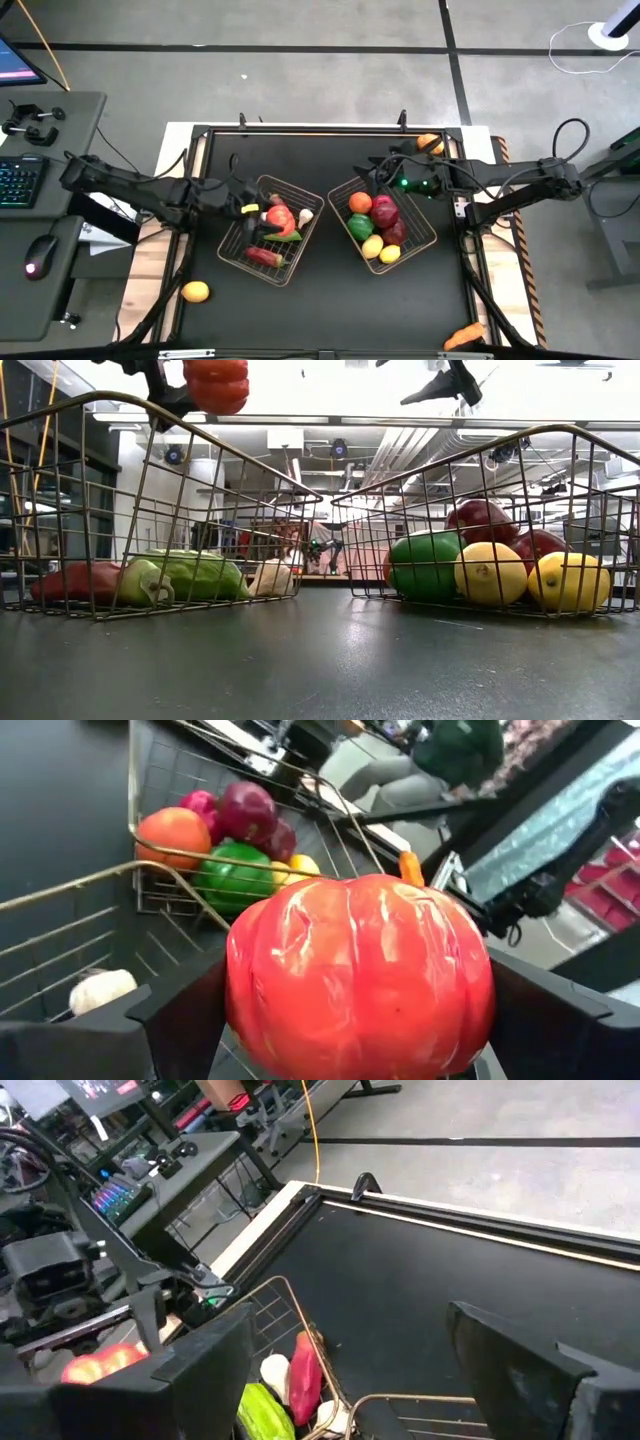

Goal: Sort produce into baskets
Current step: Put the pumpkin into the left basket

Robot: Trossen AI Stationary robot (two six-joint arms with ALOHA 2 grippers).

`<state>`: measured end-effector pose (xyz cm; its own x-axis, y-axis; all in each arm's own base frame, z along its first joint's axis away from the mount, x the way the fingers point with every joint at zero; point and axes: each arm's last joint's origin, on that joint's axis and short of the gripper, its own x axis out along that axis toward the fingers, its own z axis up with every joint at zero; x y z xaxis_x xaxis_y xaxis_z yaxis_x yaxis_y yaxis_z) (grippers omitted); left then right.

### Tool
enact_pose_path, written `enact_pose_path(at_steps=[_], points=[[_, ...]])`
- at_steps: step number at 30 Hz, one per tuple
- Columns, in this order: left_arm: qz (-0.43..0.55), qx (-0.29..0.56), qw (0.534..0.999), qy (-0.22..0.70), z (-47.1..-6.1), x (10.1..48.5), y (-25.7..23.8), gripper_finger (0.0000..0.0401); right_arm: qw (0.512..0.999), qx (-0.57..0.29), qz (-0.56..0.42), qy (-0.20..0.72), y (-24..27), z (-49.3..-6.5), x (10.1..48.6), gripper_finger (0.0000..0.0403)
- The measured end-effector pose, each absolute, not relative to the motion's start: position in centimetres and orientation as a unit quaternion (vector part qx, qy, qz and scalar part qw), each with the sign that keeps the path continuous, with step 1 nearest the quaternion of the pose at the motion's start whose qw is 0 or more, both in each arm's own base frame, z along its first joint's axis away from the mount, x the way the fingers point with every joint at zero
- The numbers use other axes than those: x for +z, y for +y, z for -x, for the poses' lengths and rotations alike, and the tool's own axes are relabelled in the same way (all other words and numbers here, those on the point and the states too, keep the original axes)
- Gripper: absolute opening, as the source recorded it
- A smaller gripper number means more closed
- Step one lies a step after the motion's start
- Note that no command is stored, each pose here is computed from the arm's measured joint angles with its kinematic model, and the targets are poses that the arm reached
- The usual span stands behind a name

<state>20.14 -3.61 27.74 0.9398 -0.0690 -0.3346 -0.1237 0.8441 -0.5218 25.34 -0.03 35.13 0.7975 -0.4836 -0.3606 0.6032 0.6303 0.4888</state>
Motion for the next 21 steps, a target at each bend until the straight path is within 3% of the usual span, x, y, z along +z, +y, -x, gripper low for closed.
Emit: enact_pose_path(at_steps=[7, 15, 21], points=[[0.29, 0.013, 0.939, 0.185, -20.1, 27.6, -2.7, 0.0353, 0.894, -0.305, -0.314, 0.094, -0.1, -25.3, 35.1, 0.0321], [0.29, -0.029, 0.934, 0.206, -20.5, 27.3, -1.5, 0.0392, 0.89, -0.316, -0.316, 0.091, -0.8, -25.3, 35.1, 0.0321], [0.281, -0.027, 0.936, 0.21, -20.4, 27.3, -1.0, 0.0398, 0.885, -0.331, -0.315, 0.092, -1.7, -25.3, 35.0, 0.0321]])
